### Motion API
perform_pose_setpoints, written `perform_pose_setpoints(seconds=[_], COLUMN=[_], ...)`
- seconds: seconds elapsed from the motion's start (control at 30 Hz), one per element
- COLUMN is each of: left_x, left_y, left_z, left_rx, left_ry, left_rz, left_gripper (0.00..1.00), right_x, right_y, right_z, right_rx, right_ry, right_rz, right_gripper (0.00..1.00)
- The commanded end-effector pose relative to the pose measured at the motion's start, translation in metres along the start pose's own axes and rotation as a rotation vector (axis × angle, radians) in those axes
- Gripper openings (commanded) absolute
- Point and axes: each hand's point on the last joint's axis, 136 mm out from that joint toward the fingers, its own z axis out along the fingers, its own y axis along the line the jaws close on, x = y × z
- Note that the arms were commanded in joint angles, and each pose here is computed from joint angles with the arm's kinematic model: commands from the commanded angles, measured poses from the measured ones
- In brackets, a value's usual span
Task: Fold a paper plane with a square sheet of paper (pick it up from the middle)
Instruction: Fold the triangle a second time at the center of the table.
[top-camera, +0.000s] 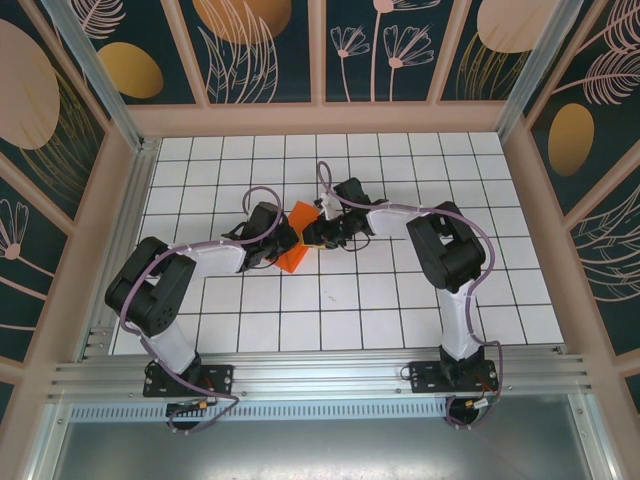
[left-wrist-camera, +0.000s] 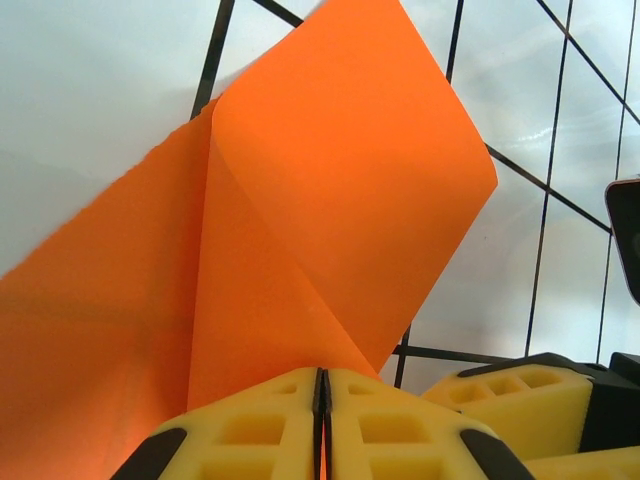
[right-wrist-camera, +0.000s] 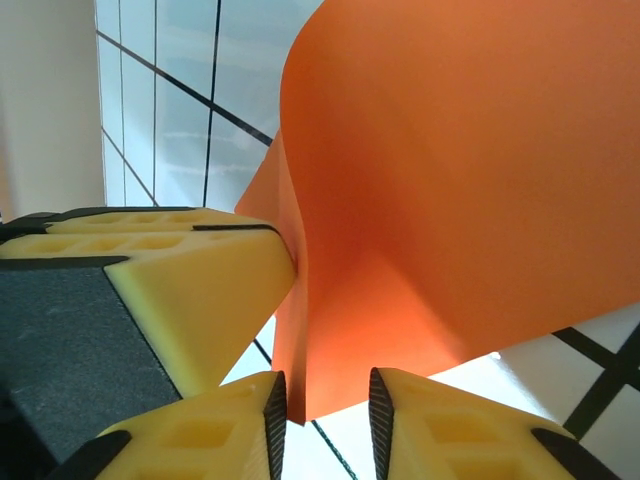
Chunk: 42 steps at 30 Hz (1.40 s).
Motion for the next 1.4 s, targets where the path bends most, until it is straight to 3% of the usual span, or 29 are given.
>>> perform_pose_setpoints(seconds=[0.0,0.27,0.4,0.7,1.1,1.37], left_x=[-0.007,-0.006,-0.009,0.004,0.023,0.029], left_y=[-0.003,-0.006,-0.008,0.012,0.022,0.034], left_z=[-0.005,-0.007,-0.016,-0.024,-0.004,0.006], left_rx=[0.012,0.022,0.033,0.003,-0.035,-0.07], left_ry=[-0.024,-0.018,-0.026,0.011,0.129,0.152], left_rz=[-0.014,-0.011,-0.004,0.028,0.111,0.109], left_gripper=[0.11,0.11,0.2,0.34,0.33,0.4], right_x=[0.008,-0.004,-0.009,-0.014,-0.021,-0.023], right_y=[0.002,-0.004,-0.017,-0.029,-0.036,-0.033], right_z=[0.004,0.005,0.004,0.007,0.006,0.004], right_rx=[-0.024,0.001,0.068,0.13,0.181,0.183], right_ry=[0.028,-0.006,-0.021,-0.022,-0.031,-0.035], right_rz=[-0.009,0.003,0.007,-0.016,-0.036,-0.045], right_gripper=[0.26,0.09,0.01,0.0,0.0,0.0])
